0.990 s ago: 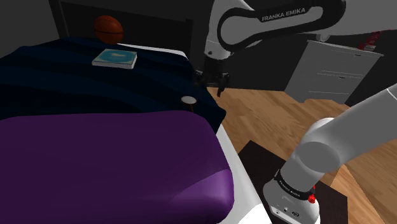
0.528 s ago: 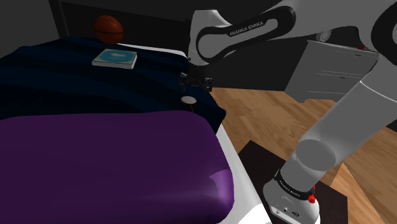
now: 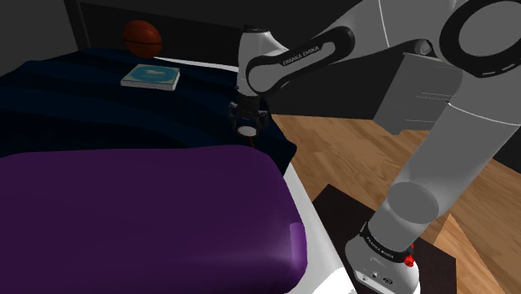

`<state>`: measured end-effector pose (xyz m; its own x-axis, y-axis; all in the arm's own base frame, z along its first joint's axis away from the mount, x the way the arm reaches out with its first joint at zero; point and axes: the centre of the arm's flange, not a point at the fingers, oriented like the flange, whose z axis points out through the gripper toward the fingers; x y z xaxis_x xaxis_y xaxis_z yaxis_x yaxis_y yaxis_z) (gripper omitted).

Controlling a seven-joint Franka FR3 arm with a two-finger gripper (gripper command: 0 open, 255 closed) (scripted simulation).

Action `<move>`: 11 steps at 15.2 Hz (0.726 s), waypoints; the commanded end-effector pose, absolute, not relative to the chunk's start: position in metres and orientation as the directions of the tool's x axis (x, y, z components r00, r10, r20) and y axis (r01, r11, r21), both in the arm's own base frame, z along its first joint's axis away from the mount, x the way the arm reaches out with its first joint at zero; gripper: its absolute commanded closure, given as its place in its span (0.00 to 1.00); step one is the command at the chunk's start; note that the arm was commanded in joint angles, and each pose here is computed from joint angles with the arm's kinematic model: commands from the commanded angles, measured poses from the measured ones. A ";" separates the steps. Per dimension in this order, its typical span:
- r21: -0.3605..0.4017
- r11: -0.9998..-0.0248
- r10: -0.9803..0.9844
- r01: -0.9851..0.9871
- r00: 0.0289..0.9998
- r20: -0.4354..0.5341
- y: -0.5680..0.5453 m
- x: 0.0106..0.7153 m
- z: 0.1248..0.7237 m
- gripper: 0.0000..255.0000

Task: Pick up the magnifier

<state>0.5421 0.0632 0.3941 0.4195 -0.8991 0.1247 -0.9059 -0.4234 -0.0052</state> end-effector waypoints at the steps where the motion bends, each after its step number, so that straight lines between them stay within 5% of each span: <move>1: -0.006 -0.422 -0.900 -0.907 0.418 0.125 0.063 0.542 0.384 0.00; 5: -0.006 -0.422 -0.900 -0.907 0.418 0.125 0.063 0.542 0.376 0.00; 6: -0.006 -0.422 -0.900 -0.907 0.418 0.125 0.063 0.542 0.376 1.00; 11: -0.006 -0.422 -0.900 -0.907 0.418 0.125 0.063 0.542 0.376 1.00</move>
<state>0.5420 0.0640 0.3765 0.4189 -0.8993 0.1255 -0.9061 -0.4231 -0.0070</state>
